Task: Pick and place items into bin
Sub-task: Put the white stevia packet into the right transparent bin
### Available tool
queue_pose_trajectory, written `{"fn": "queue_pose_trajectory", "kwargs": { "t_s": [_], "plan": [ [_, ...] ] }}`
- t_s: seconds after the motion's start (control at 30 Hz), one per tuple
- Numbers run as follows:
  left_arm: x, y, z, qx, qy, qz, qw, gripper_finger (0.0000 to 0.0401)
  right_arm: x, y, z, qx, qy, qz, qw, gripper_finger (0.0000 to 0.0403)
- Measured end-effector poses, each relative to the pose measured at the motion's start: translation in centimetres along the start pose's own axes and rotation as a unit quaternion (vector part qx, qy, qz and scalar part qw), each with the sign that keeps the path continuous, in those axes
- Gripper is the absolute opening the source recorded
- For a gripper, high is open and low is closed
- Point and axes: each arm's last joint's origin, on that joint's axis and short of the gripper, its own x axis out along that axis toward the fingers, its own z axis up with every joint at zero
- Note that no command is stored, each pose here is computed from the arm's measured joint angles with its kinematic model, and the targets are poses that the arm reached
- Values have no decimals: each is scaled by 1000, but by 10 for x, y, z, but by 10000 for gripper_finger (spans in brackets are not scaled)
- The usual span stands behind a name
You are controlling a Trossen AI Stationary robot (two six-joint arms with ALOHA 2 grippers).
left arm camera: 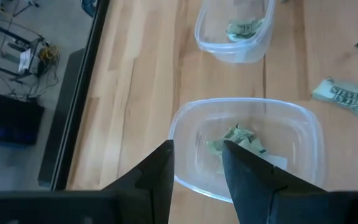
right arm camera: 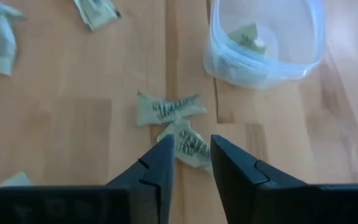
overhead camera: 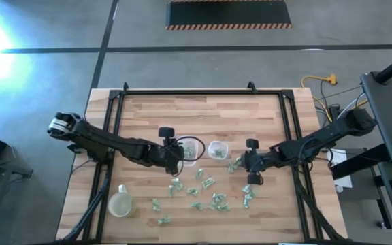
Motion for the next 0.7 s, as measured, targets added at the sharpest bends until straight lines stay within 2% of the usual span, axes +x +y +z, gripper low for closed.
{"fn": "queue_pose_trajectory", "kwargs": {
  "t_s": [0.27,0.4,0.7],
  "plan": [
    [-10,-5,1,4,-15,-14,1000,121,15,-2,1,5,-6,-8,1000,144],
    [-13,-7,1,8,-19,-18,1000,121,23,-5,-1,7,14,-18,1000,164],
    [-13,-8,1,8,-21,-19,1000,121,39,-12,-7,15,55,-33,998,177]
  ]
}}
